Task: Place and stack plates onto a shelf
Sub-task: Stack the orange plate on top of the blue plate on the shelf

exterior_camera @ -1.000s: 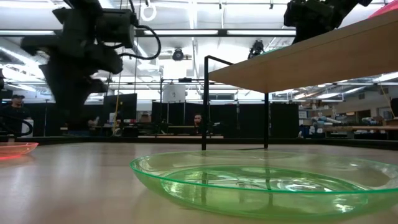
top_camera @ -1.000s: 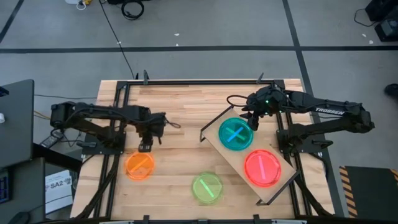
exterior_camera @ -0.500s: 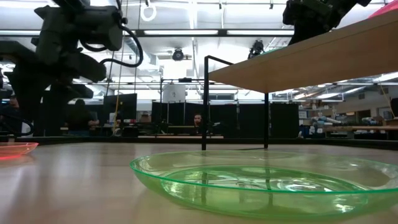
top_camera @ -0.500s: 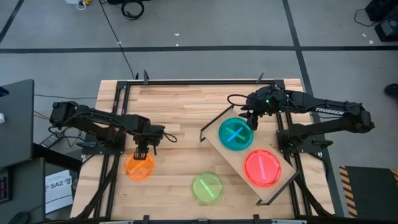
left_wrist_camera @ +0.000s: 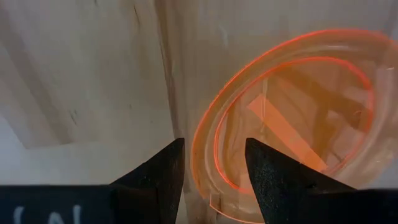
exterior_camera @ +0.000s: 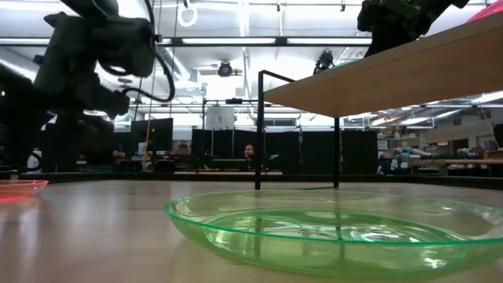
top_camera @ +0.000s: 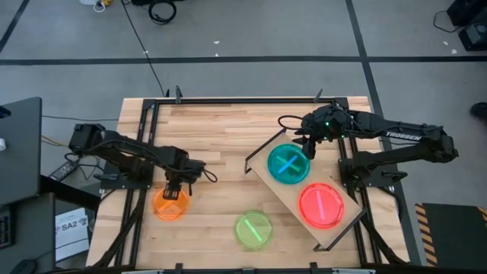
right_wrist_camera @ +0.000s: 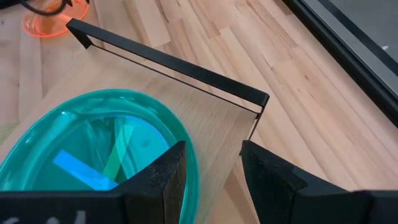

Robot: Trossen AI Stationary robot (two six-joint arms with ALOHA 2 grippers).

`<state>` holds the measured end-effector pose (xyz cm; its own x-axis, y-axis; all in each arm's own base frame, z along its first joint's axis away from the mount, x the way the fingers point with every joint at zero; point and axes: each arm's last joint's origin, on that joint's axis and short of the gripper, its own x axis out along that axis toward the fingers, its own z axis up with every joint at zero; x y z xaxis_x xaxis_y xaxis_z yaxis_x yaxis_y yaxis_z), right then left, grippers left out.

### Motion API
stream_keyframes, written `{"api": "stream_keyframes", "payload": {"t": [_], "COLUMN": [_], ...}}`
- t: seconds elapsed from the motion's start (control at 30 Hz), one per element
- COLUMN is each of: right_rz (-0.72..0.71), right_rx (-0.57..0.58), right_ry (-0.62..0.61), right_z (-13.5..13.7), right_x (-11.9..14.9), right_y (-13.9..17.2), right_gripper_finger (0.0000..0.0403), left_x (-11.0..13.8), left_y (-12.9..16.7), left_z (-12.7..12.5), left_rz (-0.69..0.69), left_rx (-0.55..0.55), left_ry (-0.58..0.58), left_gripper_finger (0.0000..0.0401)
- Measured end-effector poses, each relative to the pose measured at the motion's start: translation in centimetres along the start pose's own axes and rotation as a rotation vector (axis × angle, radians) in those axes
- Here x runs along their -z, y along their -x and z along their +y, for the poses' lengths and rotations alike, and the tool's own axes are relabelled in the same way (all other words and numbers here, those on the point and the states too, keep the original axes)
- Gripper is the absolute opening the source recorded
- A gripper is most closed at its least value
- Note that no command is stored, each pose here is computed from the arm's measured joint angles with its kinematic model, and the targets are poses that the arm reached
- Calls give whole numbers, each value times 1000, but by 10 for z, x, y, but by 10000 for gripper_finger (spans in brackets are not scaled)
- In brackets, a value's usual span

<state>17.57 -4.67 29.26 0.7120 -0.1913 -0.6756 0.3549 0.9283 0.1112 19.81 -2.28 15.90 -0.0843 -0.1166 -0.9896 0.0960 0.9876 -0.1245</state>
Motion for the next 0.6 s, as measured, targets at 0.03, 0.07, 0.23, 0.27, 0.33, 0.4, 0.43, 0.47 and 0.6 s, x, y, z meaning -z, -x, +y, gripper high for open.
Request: {"api": "stream_keyframes", "payload": {"t": [0.03, 0.07, 0.23, 0.27, 0.33, 0.4, 0.43, 0.47, 0.6], "right_rz": [0, 0, 0, 0, 0, 0, 0, -1, -2], "right_rx": [0, 0, 0, 0, 0, 0, 0, 0, 0], "right_ry": [0, 0, 0, 0, 6, 19, 23, 24, 25], "right_z": [0, 0, 0, 0, 0, 0, 0, 0, 0], "right_x": [0, 0, 0, 0, 0, 0, 0, 0, 0], "right_y": [0, 0, 0, 0, 0, 0, 0, 0, 0], "right_gripper_finger": [161, 161, 161, 161, 161, 161, 161, 161, 161], "left_x": [-1, -2, -6, -7, -8, -8, -9, -9, -9], "left_y": [-3, -6, -18, -20, -25, -27, -29, -29, -29], "left_z": [1, 1, 4, 4, 5, 5, 5, 5, 6], "left_rz": [16, 32, 103, 113, 139, 154, 163, 165, 168], "left_rx": [-4, -16, -30, -30, -30, -30, -30, -30, -35], "left_ry": [5, 9, 29, 30, 33, 34, 36, 38, 38], "left_gripper_finger": [176, 175, 175, 175, 175, 175, 173, 170, 143]}}
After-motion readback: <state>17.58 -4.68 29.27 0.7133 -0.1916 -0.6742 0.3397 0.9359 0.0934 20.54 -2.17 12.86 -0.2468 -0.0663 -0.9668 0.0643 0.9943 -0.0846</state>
